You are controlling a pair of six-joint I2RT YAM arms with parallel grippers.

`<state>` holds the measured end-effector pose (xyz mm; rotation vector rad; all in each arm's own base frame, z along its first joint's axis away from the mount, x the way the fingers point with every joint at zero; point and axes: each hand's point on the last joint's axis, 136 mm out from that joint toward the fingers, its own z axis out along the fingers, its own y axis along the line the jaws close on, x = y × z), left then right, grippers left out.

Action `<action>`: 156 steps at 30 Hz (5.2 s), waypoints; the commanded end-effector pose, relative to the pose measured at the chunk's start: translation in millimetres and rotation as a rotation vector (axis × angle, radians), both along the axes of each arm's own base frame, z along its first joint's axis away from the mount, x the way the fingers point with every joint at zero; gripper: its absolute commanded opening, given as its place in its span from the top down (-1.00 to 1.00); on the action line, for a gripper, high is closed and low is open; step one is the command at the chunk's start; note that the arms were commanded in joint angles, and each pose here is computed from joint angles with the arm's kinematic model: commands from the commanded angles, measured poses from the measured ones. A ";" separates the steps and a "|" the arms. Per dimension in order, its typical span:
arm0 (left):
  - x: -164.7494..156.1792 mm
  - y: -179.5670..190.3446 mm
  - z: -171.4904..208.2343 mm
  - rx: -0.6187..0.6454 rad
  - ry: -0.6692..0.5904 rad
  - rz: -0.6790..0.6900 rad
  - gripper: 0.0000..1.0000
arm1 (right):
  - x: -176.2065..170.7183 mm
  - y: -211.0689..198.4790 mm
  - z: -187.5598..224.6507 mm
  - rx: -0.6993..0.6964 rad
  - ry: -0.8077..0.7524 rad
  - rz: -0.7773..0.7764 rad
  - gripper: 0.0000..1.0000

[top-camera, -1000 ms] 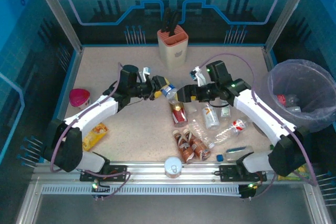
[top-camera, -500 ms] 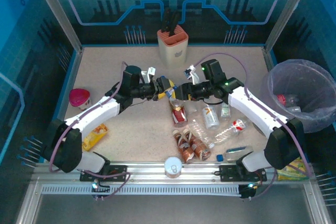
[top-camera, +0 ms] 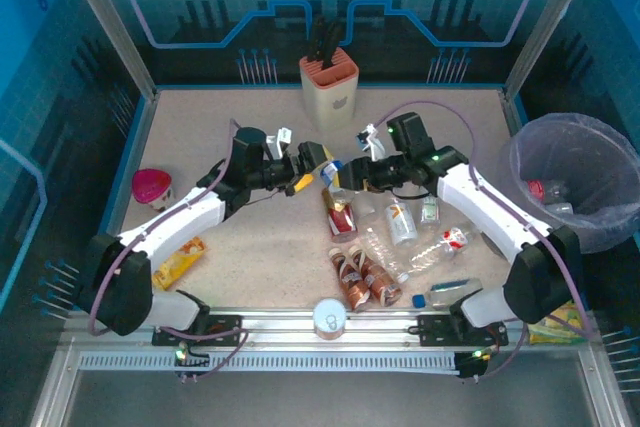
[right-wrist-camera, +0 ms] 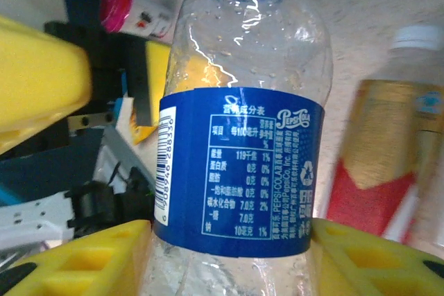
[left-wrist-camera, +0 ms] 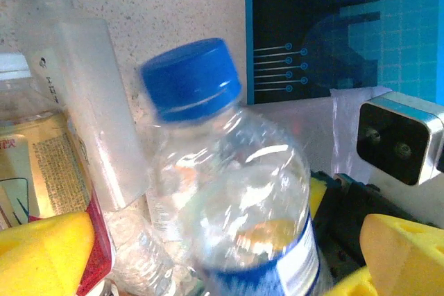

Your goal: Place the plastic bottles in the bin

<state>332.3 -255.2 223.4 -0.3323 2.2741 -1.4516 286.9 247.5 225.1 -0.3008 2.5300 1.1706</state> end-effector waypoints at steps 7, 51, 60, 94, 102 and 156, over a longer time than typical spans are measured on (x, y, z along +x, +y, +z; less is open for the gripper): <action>-12.4 20.3 -29.0 0.173 0.034 0.029 -0.99 | -8.6 -117.3 85.4 -0.253 -0.205 -0.311 0.90; -25.3 18.8 -62.1 0.290 0.100 -0.013 -0.98 | 0.1 -428.8 -24.5 -0.575 0.292 -1.164 1.00; -27.0 22.5 -69.2 0.314 0.114 -0.008 -0.98 | -0.7 -418.8 -31.1 -0.568 0.305 -1.137 -0.68; -55.1 -41.2 -132.2 0.592 0.242 -0.103 -0.99 | -39.7 -251.5 108.6 -0.280 -0.057 -0.850 -0.99; -62.8 -51.9 -168.4 0.665 0.293 -0.123 -0.99 | -37.4 -219.9 79.0 -0.275 0.000 -0.742 -0.99; -102.0 -83.7 7.3 0.015 -0.331 -0.489 -0.01 | 13.0 -6.9 19.6 0.125 -0.017 -0.124 -0.42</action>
